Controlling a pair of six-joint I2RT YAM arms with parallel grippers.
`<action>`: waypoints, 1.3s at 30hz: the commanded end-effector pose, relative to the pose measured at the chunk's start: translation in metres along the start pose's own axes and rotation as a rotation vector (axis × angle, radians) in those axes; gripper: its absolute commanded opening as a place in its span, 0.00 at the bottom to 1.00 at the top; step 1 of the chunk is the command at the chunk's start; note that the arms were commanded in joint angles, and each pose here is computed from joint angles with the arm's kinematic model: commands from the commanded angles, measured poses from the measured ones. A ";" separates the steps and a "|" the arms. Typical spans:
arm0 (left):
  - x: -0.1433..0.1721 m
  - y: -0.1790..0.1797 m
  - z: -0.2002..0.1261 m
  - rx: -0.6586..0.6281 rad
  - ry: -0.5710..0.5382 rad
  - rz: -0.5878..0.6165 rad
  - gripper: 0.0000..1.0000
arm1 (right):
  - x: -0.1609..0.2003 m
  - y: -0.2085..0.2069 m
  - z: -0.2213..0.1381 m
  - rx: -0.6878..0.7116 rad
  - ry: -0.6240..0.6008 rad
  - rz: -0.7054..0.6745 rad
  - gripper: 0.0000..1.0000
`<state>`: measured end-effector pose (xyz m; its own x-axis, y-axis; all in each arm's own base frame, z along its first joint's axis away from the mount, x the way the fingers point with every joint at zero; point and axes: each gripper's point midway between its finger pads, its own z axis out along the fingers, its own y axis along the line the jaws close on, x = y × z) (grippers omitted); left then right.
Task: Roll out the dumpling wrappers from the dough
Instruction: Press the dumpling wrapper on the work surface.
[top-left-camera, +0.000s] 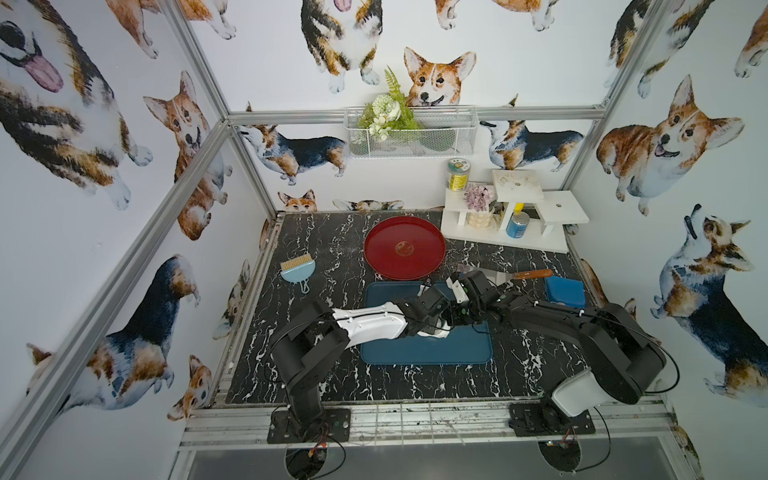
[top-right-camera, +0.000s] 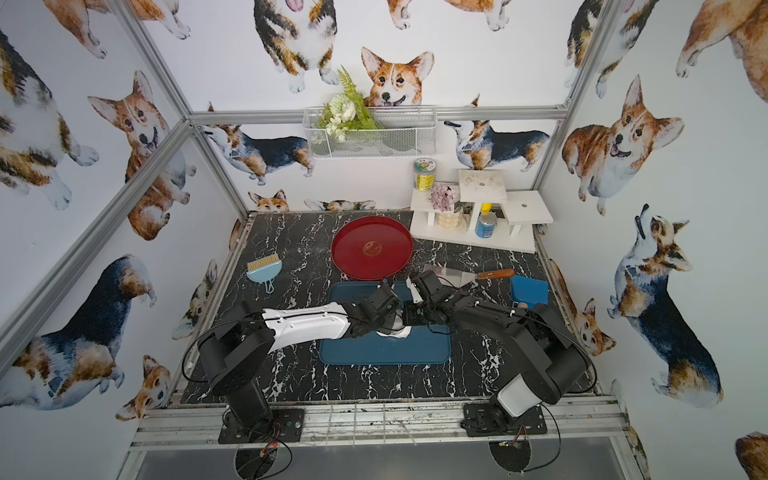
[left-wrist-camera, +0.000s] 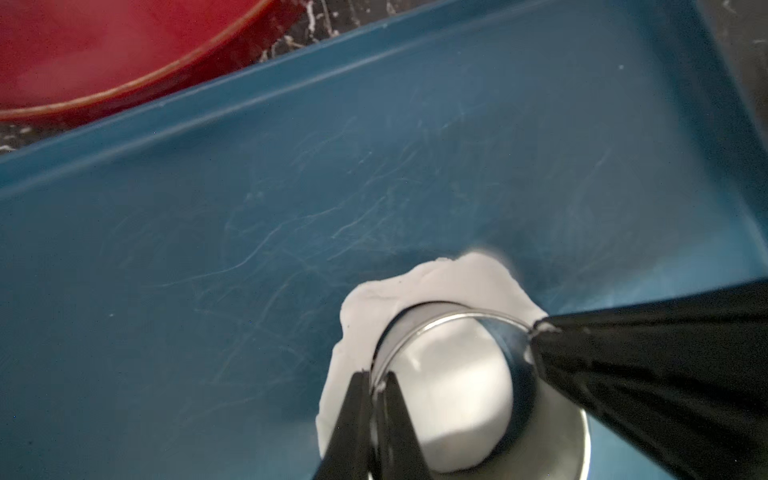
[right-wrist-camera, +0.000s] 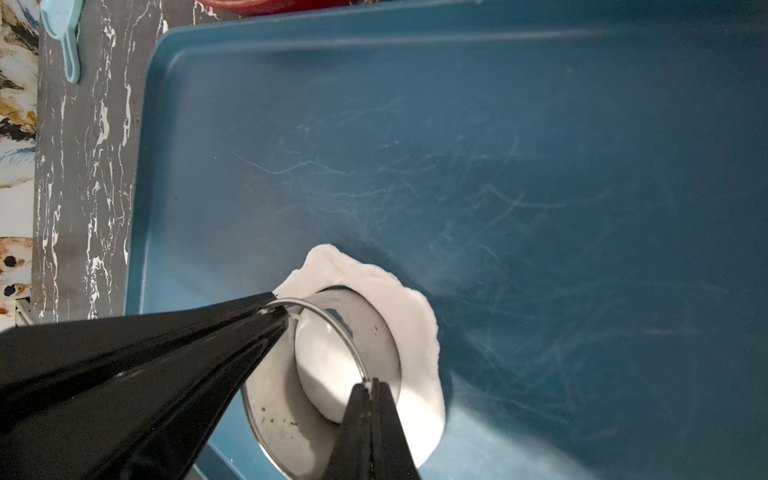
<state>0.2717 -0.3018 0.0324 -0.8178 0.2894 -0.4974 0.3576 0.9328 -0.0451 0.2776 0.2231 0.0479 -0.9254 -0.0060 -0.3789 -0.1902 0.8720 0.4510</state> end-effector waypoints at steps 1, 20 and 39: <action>0.058 0.005 -0.004 0.007 0.228 0.061 0.00 | 0.028 -0.053 -0.004 0.231 0.066 0.030 0.00; 0.040 0.019 0.000 0.008 0.123 0.033 0.00 | 0.013 -0.037 0.016 0.223 0.048 -0.005 0.00; 0.042 0.061 -0.006 -0.101 0.067 0.010 0.00 | 0.004 -0.010 0.036 0.131 0.022 0.008 0.00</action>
<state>0.2821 -0.2634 0.0372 -0.8029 0.1950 -0.5633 0.2720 0.9607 -0.0553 0.2936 0.2642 0.0456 -0.9059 -0.0276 -0.4225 -0.2554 0.8315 0.4933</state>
